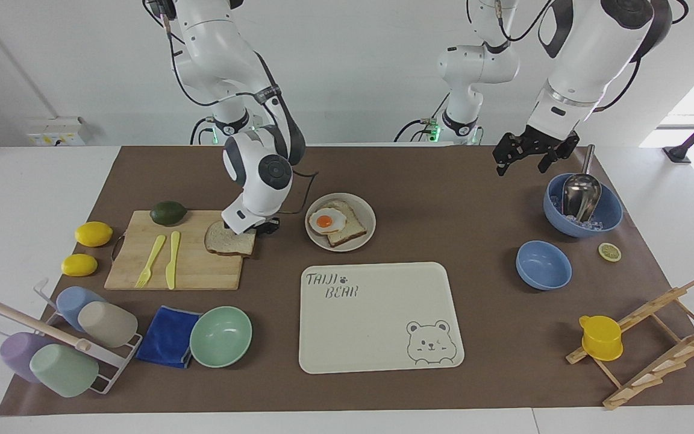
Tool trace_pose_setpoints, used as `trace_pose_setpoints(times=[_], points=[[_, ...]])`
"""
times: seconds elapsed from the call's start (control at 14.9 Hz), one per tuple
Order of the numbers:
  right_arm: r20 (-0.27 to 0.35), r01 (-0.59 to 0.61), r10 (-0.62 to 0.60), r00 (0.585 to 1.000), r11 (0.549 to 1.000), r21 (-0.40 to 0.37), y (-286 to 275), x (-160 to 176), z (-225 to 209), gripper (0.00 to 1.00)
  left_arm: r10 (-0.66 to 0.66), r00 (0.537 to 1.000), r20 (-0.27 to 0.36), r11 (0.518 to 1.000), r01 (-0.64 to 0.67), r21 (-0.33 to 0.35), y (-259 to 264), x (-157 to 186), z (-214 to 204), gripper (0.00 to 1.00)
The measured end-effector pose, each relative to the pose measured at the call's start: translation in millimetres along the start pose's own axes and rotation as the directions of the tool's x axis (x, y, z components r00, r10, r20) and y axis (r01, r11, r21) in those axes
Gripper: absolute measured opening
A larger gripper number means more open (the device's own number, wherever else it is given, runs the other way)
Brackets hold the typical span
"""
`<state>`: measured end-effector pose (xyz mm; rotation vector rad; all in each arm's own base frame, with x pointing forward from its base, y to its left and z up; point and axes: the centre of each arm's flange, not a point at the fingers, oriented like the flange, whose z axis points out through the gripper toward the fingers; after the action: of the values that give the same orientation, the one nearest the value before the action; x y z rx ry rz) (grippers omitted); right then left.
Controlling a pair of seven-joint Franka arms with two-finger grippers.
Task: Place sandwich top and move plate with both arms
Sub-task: 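Lower the bread slice onto the fried egg and open the right gripper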
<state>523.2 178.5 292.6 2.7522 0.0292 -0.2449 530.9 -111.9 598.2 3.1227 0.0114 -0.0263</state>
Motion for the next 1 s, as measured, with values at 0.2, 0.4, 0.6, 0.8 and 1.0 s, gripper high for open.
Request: trace_pose_setpoints(times=[0.2,0.4,0.6,0.8,1.0], points=[[0.008,0.033,-0.033,0.999,0.999,-0.027,-17,-9,-17,0.17,0.000,1.000,0.000,1.000,0.000,0.000,0,0,0,1.00],[-0.013,0.080,-0.081,0.997,0.996,-0.049,-51,-21,-70,0.16,0.000,1.000,0.000,1.000,0.000,0.000,0,0,0,1.00],[-0.059,0.149,-0.148,0.987,0.989,0.013,-111,-54,-124,0.14,0.000,1.000,0.000,1.000,0.000,0.000,0,0,0,1.00],[-0.107,0.158,-0.154,0.982,0.987,0.033,-152,-81,-141,0.14,0.000,1.000,0.000,1.000,0.000,0.000,0,0,0,1.00],[-0.132,0.158,-0.147,0.980,0.984,0.078,-171,-90,-146,0.14,0.000,1.000,0.000,1.000,0.000,0.000,0,0,0,1.00]])
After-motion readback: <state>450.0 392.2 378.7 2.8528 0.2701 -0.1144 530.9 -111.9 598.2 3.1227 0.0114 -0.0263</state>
